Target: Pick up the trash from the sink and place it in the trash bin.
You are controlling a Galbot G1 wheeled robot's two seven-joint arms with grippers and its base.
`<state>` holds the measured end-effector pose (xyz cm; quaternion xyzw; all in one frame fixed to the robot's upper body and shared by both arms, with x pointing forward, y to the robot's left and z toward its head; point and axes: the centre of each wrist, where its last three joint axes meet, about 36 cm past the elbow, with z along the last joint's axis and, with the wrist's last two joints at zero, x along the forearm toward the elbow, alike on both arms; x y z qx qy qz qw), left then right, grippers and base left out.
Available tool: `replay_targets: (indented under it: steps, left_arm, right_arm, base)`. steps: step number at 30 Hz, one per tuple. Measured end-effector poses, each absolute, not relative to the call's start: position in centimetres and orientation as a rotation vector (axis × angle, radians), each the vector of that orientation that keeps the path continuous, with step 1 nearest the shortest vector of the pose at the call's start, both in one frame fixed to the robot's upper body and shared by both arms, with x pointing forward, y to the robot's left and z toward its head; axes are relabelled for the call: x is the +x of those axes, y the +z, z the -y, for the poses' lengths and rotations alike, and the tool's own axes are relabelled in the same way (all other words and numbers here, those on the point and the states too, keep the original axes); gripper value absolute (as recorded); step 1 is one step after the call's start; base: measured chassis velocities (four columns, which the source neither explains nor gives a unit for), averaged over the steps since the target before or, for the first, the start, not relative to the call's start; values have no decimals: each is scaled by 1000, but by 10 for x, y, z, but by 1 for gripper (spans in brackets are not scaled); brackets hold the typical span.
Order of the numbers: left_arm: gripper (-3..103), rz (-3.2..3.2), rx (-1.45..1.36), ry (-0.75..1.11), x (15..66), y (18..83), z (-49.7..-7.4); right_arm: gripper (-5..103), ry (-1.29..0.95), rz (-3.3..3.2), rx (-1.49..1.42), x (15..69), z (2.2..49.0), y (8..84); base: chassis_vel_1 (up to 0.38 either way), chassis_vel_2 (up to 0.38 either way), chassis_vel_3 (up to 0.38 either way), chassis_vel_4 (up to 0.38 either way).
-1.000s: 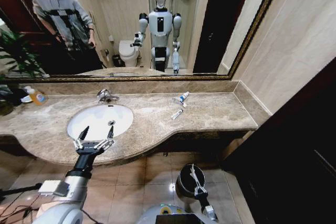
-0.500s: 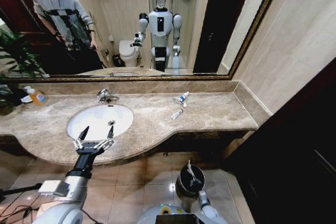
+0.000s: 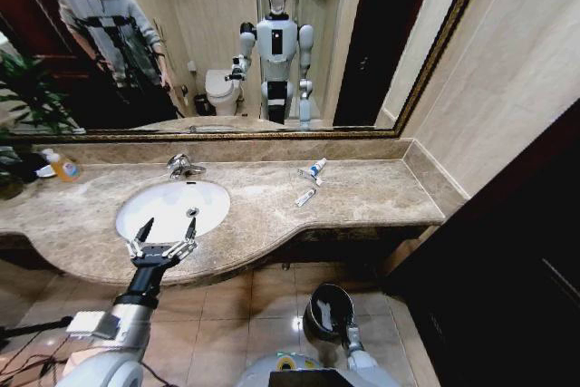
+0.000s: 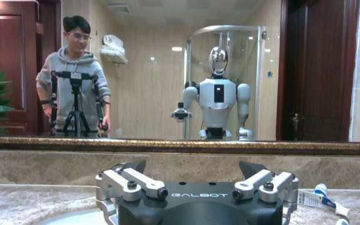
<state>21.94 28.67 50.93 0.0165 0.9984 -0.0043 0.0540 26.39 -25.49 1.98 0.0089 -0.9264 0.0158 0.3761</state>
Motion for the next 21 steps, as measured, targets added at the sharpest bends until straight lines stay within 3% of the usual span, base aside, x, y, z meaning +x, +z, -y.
replay_targets:
  steps: [3, 5, 7, 8, 10, 21]
  left_arm:
    - [100, -3033, 50, -13, 219, 509, -287]
    - [100, -3033, 50, -13, 219, 509, -287]
    - [100, -3033, 50, -13, 219, 509, -287]
    - [100, -3033, 50, -13, 219, 509, -287]
    - [100, -3033, 50, -13, 219, 509, -287]
    - [100, -3033, 50, -13, 219, 509, -287]
  right_arm:
    - [68, 35, 2365, 31, 262, 250, 19]
    - [68, 35, 2365, 32, 262, 249, 19]
    - [84, 31, 2367, 40, 259, 244, 18]
    - [84, 32, 2369, 44, 258, 243, 17]
    - [95, 35, 2380, 50, 255, 241, 17]
    - [100, -17, 2590, -74, 266, 242, 35]
  base:
    - [0, 0, 0, 0]
    - [0, 0, 0, 0]
    - [0, 0, 0, 0]
    - [0, 0, 0, 0]
    - [0, 0, 0, 0]
    - [0, 0, 0, 0]
